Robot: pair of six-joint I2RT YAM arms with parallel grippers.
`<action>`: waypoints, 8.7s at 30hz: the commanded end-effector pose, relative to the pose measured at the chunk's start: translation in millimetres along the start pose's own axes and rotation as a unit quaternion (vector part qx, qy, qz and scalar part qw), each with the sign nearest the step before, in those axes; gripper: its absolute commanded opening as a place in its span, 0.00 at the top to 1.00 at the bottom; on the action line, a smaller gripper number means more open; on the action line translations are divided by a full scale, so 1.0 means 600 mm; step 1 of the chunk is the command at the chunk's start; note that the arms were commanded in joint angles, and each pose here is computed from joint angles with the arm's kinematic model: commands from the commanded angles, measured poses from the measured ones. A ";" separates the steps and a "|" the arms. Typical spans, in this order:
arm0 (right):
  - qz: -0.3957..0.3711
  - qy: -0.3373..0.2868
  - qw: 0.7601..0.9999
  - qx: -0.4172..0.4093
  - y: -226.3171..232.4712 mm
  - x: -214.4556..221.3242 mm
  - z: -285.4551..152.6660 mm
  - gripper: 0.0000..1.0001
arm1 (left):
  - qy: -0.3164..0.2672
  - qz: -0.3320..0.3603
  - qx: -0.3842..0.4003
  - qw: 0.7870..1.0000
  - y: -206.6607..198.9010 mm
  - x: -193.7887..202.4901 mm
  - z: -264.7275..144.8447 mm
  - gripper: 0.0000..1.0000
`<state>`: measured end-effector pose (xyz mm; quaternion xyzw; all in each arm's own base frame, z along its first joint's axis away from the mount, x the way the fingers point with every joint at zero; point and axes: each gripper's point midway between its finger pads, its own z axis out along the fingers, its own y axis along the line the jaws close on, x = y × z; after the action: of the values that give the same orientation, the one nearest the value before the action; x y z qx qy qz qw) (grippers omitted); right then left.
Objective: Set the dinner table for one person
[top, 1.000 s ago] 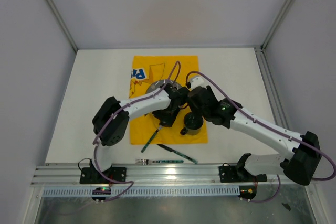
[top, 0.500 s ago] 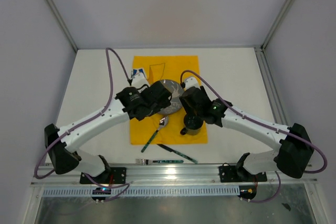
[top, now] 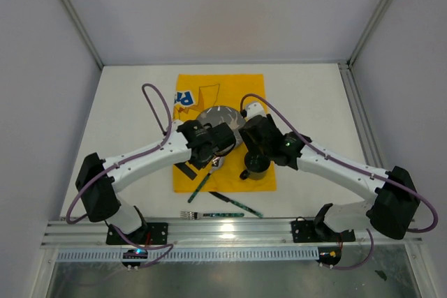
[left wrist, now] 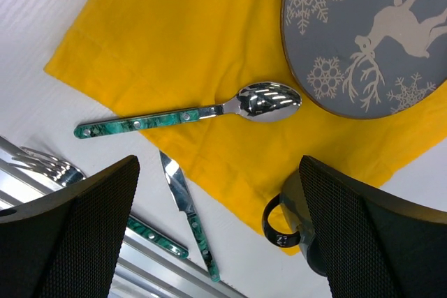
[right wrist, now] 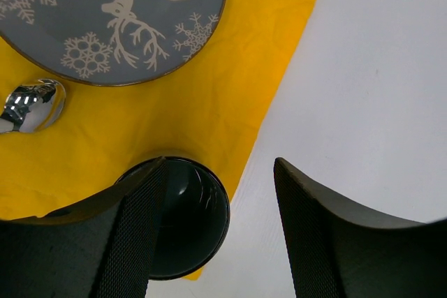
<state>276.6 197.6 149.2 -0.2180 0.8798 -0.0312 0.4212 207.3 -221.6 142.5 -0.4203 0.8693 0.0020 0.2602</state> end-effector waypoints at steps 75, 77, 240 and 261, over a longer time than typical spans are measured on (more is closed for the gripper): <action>-0.042 -0.201 0.961 -0.183 0.067 -0.170 -0.126 0.28 | 0.204 0.480 0.133 0.843 0.123 0.094 0.009 0.03; -0.042 -0.201 0.962 -0.179 0.064 -0.169 -0.126 0.28 | 0.207 0.485 0.136 0.839 0.128 0.102 0.020 0.03; 0.099 -0.091 0.988 0.079 -0.133 -0.068 -0.013 0.27 | 0.221 0.779 0.177 0.560 0.026 0.120 0.143 1.00; 0.089 -0.080 0.990 0.079 -0.128 -0.072 0.000 0.27 | 0.231 0.752 0.159 0.597 0.011 0.101 0.179 0.94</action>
<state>317.2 142.2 178.4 -0.1190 0.8662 -0.0508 0.4827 211.8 -229.9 19.5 0.4504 0.8920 -0.0372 0.0095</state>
